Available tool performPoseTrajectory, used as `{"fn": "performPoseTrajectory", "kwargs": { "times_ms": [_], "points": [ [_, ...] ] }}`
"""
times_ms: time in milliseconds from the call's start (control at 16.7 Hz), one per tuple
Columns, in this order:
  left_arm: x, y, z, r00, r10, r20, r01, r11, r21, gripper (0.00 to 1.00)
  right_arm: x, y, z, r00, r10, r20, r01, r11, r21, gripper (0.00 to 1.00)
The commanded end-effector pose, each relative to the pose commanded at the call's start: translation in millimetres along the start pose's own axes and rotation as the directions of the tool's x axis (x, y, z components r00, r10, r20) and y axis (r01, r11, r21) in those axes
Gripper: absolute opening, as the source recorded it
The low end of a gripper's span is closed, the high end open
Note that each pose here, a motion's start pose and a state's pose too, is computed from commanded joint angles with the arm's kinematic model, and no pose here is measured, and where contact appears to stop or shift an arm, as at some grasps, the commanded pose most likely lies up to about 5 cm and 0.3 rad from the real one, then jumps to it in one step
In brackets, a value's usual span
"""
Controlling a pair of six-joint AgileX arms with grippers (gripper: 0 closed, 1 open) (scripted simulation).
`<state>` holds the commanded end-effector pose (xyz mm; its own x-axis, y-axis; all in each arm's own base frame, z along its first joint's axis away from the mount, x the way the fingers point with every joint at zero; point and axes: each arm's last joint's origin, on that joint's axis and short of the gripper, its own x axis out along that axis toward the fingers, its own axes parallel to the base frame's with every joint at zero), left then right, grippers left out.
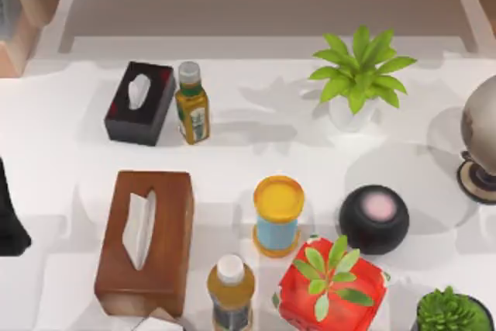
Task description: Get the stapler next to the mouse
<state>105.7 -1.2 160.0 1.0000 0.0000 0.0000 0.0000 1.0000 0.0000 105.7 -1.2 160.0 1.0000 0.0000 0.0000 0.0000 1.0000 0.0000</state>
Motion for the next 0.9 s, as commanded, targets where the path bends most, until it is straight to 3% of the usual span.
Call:
{"fn": "performPoseTrajectory", "kwargs": {
  "times_ms": [300, 420, 540, 660, 900],
  "points": [
    [1, 2, 8, 0.997, 0.022, -0.071, -0.024, 0.999, -0.031, 1.00, 0, 0, 0, 1.000, 0.000, 0.000, 0.000, 1.000, 0.000, 1.00],
    [4, 5, 16, 0.981, 0.044, -0.187, -0.057, 0.996, -0.062, 1.00, 0, 0, 0, 1.000, 0.000, 0.000, 0.000, 1.000, 0.000, 1.00],
    [10, 8, 19, 0.930, 0.066, -0.360, -0.105, 0.990, -0.091, 1.00, 0, 0, 0, 1.000, 0.000, 0.000, 0.000, 1.000, 0.000, 1.00],
    [19, 12, 15, 0.821, 0.077, -0.566, -0.164, 0.981, -0.105, 1.00, 0, 0, 0, 1.000, 0.000, 0.000, 0.000, 1.000, 0.000, 1.00],
    [38, 20, 4, 0.496, 0.069, -0.866, -0.294, 0.951, -0.093, 1.00, 0, 0, 0, 1.000, 0.000, 0.000, 0.000, 1.000, 0.000, 1.00]
  ]
}}
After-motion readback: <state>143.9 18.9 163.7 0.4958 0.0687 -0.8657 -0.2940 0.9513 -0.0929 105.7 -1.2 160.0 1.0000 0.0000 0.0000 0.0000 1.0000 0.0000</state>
